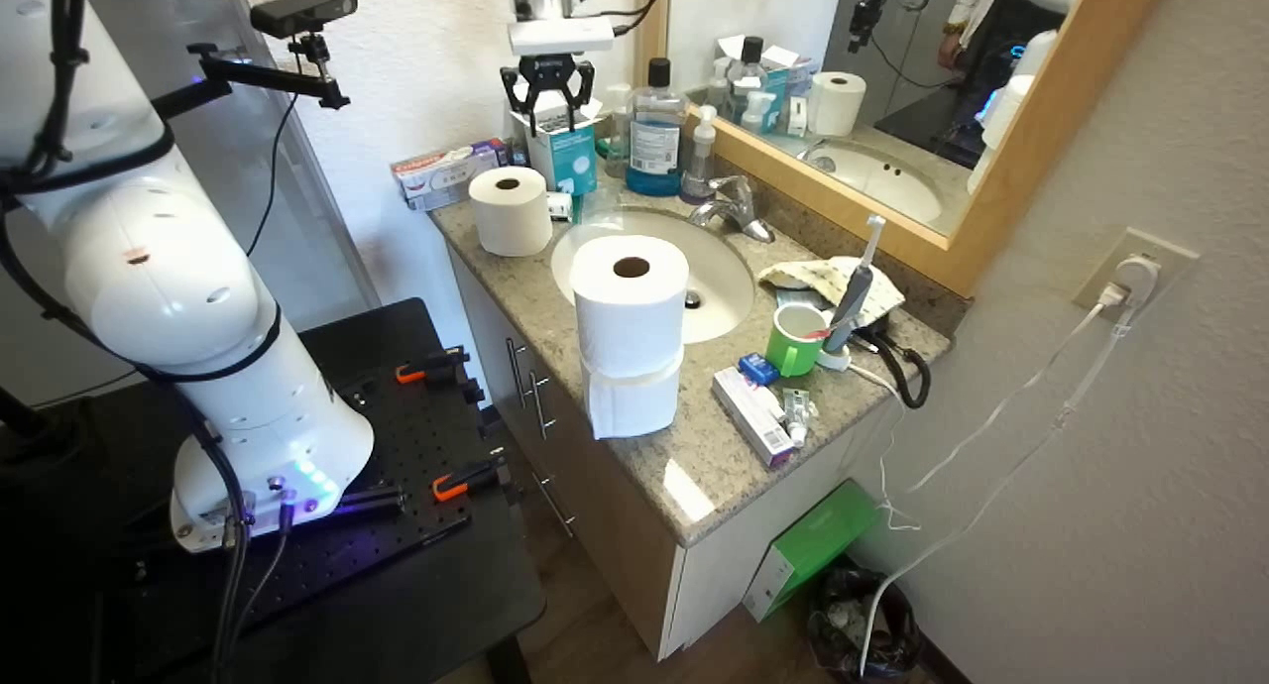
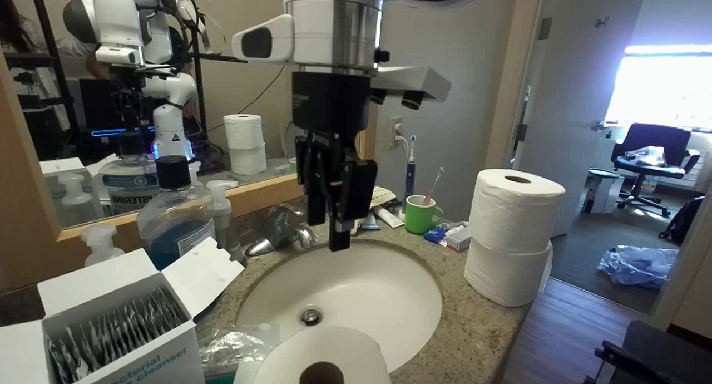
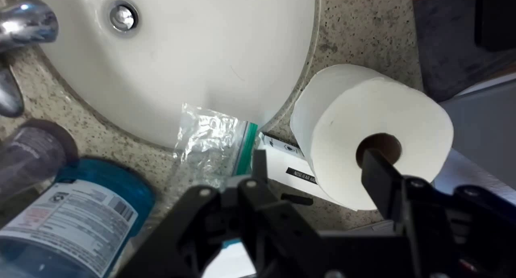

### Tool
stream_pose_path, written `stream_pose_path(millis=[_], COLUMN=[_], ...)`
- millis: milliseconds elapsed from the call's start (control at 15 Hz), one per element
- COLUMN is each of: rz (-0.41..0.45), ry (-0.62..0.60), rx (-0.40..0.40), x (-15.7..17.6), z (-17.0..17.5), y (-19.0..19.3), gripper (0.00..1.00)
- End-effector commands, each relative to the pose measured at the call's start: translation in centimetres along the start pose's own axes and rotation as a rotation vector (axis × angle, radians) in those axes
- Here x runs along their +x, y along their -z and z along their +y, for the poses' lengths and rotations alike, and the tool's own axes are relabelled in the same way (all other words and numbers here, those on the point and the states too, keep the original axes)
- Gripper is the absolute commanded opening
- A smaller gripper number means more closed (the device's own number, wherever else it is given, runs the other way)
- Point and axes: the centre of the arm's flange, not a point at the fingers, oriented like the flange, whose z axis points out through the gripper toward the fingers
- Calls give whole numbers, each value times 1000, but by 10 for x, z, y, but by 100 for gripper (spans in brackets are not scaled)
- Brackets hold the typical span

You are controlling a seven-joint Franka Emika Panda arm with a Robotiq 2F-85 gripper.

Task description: Unassemble the stacked up rolls of tissue

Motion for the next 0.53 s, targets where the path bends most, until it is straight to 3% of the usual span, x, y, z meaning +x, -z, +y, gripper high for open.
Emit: stream_pose_path(millis=[0, 267, 467], rz=[38, 66, 124], ry=[-67, -153, -193], rx=[24, 48, 65], x=[-45, -61, -71], z=[-2, 10, 16], y=[10, 15, 25], gripper=[32, 1, 0])
